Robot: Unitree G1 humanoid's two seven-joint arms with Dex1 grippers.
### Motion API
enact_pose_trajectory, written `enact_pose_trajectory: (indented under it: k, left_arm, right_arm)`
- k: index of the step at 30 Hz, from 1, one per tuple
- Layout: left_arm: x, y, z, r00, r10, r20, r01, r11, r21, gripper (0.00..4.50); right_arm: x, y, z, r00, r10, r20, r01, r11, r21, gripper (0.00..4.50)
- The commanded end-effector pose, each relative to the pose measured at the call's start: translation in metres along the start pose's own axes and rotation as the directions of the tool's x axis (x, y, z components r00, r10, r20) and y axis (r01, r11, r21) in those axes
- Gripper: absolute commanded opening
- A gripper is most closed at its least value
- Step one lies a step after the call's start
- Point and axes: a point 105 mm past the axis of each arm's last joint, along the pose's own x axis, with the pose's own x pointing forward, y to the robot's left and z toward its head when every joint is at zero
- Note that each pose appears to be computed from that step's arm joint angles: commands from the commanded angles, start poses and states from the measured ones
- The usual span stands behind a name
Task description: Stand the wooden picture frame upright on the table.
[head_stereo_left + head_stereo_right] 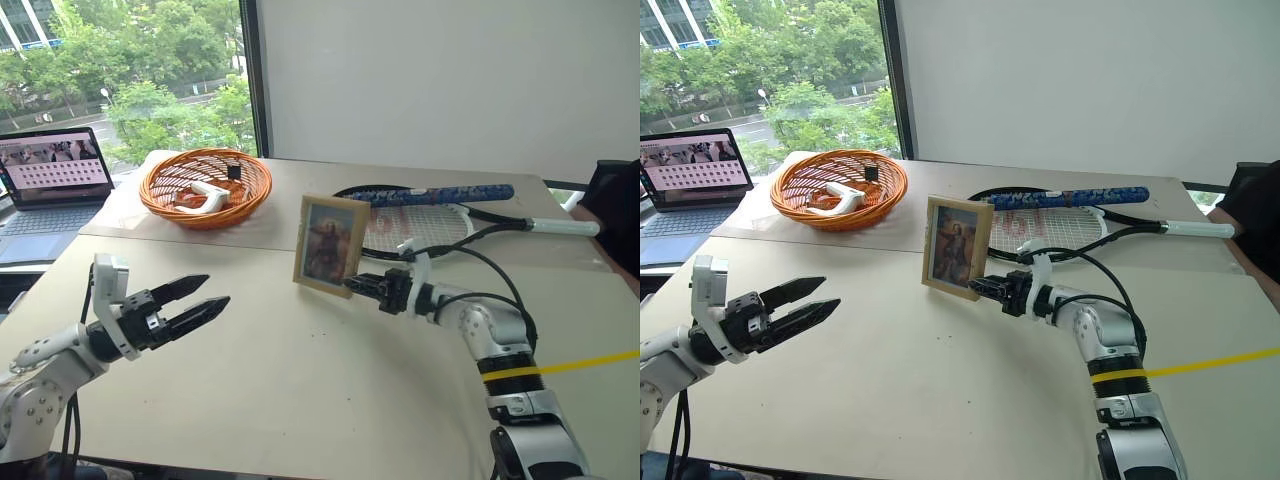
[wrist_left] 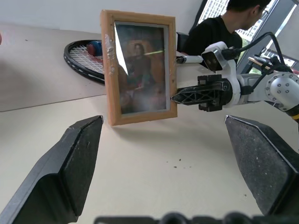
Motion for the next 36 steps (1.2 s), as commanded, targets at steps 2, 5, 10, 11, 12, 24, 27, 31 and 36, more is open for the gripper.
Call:
enact_pose_trajectory:
  k: [2, 5, 10, 11, 12, 24, 27, 31, 36]
  left_arm:
    - [0.003, 0.007, 0.003, 0.999, 0.041, 0.002, -0.041, 0.999, 0.017, 4.50]
    - [0.008, 0.018, -0.002, 0.994, 0.103, -0.043, -0.102, 0.994, 0.038, 4.50]
    - [0.014, 0.018, -0.005, 0.994, 0.091, -0.059, -0.086, 0.993, 0.080, 4.50]
    - [0.014, 0.018, -0.006, 0.994, 0.089, -0.064, -0.084, 0.993, 0.086, 4.50]
    - [0.015, 0.018, -0.008, 0.994, 0.088, -0.068, -0.082, 0.993, 0.085, 4.50]
    - [0.012, 0.039, -0.030, 0.960, 0.255, -0.119, -0.226, 0.951, 0.212, 4.50]
    - [0.011, 0.043, -0.043, 0.936, 0.318, -0.151, -0.274, 0.928, 0.254, 4.50]
    - [0.012, 0.043, -0.060, 0.915, 0.333, -0.226, -0.240, 0.902, 0.358, 4.50]
    - [0.021, 0.034, -0.068, 0.927, 0.260, -0.269, -0.152, 0.919, 0.365, 4.50]
  right_arm:
    - [-0.003, 0.009, -0.015, 0.999, 0.026, -0.040, -0.026, 1.000, 0.006, 1.20]
    - [-0.002, 0.016, -0.026, 0.997, 0.045, -0.065, -0.045, 0.999, -0.007, 1.20]
    - [-0.002, 0.019, -0.027, 0.997, 0.024, -0.076, -0.029, 0.997, -0.072, 1.20]
    - [-0.002, 0.019, -0.027, 0.997, 0.021, -0.073, -0.026, 0.997, -0.072, 1.20]
    - [-0.003, 0.021, -0.025, 0.997, 0.031, -0.068, -0.036, 0.997, -0.072, 1.69]
    - [-0.079, 0.019, -0.012, 0.999, -0.051, -0.019, 0.042, 0.942, -0.332, 4.42]
    - [-0.096, 0.032, -0.011, 0.999, -0.044, 0.014, 0.045, 0.870, -0.492, 4.42]
    - [-0.110, 0.042, -0.005, 0.992, -0.091, 0.082, 0.121, 0.823, -0.555, 4.42]
    - [-0.116, 0.041, -0.009, 0.983, -0.150, 0.106, 0.183, 0.829, -0.529, 4.42]
